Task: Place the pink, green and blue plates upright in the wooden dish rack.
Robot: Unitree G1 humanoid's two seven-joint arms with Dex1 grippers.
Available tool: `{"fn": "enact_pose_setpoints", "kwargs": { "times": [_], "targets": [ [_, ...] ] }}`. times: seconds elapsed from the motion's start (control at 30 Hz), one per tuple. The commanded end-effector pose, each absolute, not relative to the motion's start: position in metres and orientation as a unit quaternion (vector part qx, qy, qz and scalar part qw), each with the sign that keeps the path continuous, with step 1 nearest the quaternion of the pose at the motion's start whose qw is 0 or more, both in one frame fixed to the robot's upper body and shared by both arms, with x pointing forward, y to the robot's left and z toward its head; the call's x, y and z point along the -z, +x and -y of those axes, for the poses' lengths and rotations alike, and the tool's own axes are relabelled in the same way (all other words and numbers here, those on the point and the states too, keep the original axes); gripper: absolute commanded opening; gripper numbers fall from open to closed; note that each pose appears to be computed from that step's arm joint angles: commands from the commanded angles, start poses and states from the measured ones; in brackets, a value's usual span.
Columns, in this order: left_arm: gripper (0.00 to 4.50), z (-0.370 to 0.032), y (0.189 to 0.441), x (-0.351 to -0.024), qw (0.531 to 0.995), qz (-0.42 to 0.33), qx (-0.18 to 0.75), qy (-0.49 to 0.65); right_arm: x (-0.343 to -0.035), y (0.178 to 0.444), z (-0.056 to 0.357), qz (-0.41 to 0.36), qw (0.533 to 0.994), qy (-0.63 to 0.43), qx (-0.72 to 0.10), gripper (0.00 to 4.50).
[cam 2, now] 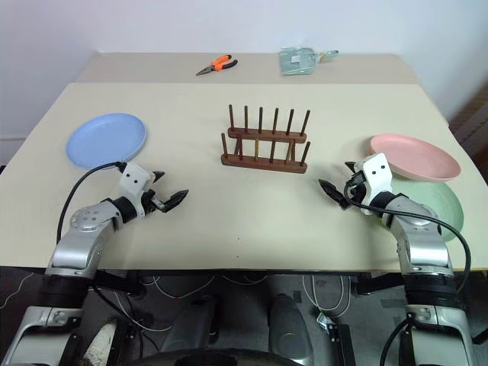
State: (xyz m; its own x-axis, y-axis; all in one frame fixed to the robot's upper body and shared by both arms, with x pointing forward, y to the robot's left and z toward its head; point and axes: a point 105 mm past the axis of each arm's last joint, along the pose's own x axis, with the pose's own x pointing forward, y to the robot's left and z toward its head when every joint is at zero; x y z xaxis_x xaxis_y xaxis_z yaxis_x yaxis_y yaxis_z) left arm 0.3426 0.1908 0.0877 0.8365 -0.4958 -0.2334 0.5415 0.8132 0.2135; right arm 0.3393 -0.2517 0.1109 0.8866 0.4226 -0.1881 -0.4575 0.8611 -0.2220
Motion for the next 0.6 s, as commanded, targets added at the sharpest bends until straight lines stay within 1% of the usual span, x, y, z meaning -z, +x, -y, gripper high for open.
{"fn": "enact_pose_setpoints", "kwargs": {
  "times": [0.03, 0.23, 0.33, 0.5, 0.6],
  "targets": [
    [4.50, -0.187, 0.343, -0.099, 0.947, -0.060, 0.279, 0.145, -0.127, 0.340, 0.251, -0.039, 0.964, -0.143, -0.221, 4.47],
    [4.50, -0.185, 0.342, -0.097, 0.948, -0.061, 0.276, 0.144, -0.124, 0.344, 0.245, -0.039, 0.965, -0.131, -0.224, 4.47],
    [4.50, -0.179, 0.343, -0.098, 0.945, -0.059, 0.289, 0.144, -0.125, 0.342, 0.238, -0.039, 0.963, -0.113, -0.243, 4.47],
    [4.50, -0.164, 0.358, -0.105, 0.934, -0.053, 0.331, 0.126, -0.122, 0.339, 0.230, -0.034, 0.964, -0.118, -0.235, 4.47],
    [4.50, -0.145, 0.377, -0.109, 0.919, -0.056, 0.368, 0.130, -0.122, 0.337, 0.228, -0.029, 0.965, -0.117, -0.232, 4.47]
  ]
}}
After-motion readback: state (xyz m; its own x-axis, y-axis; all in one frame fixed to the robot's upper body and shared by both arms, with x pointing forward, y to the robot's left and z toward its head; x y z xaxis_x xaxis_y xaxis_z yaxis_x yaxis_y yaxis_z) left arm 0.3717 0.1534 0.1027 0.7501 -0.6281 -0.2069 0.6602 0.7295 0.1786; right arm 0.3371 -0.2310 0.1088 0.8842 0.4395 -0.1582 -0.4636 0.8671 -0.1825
